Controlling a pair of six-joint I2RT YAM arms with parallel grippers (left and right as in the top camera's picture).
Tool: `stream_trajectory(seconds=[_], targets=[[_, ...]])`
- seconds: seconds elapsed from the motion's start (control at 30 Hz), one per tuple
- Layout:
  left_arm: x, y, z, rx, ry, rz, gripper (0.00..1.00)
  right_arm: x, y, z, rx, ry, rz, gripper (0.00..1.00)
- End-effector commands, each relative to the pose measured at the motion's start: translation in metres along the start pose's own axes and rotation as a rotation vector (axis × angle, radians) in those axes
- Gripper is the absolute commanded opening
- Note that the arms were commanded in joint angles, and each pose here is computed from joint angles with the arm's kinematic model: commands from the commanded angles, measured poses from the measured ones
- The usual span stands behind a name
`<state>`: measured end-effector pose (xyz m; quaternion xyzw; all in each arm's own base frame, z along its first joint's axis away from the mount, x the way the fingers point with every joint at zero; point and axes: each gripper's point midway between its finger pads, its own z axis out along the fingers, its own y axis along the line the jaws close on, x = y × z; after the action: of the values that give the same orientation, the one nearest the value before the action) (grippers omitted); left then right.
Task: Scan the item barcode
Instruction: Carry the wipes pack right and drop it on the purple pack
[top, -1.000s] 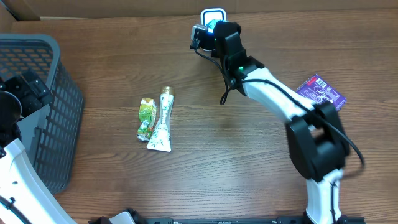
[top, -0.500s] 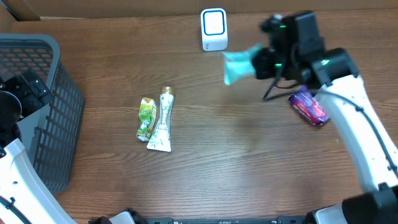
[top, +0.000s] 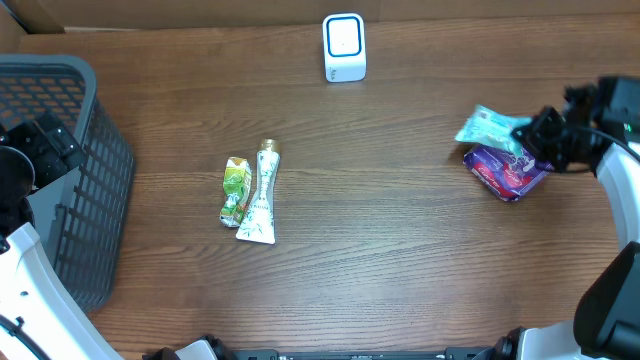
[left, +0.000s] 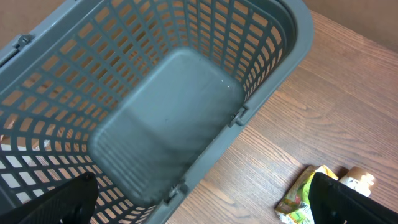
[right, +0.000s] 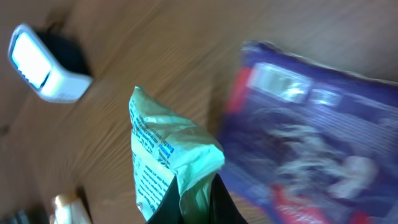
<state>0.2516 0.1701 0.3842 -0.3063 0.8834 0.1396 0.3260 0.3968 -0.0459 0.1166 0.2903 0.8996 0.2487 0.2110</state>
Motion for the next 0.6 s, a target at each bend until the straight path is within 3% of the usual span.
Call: stream_trajectory(seconds=[0.0,0.1,0.17,0.23,0.5,0.57], targets=[[-0.003,0.001,-0.003,-0.005,-0.012,-0.013,1.00,-0.003,-0.028,0.000,-0.011,-0.035,0.148,0.04],[-0.003,0.001,-0.003,-0.005,-0.012,-0.013,1.00,-0.005,-0.050,-0.002,0.001,-0.061,0.206,0.05],[-0.003,0.001,-0.003,-0.005,-0.012,-0.013,1.00,-0.006,-0.057,-0.006,0.009,-0.064,0.229,0.18],[-0.003,0.001,-0.003,-0.005,-0.012,-0.013,1.00,-0.007,-0.058,-0.008,0.001,-0.063,0.238,0.24],[-0.003,0.001,-0.003,-0.005,-0.012,-0.013,1.00,-0.014,-0.020,-0.038,-0.060,-0.003,0.171,0.32],[-0.003,0.001,-0.003,-0.005,-0.012,-0.013,1.00,-0.014,-0.006,-0.049,-0.052,0.011,0.116,0.40]])
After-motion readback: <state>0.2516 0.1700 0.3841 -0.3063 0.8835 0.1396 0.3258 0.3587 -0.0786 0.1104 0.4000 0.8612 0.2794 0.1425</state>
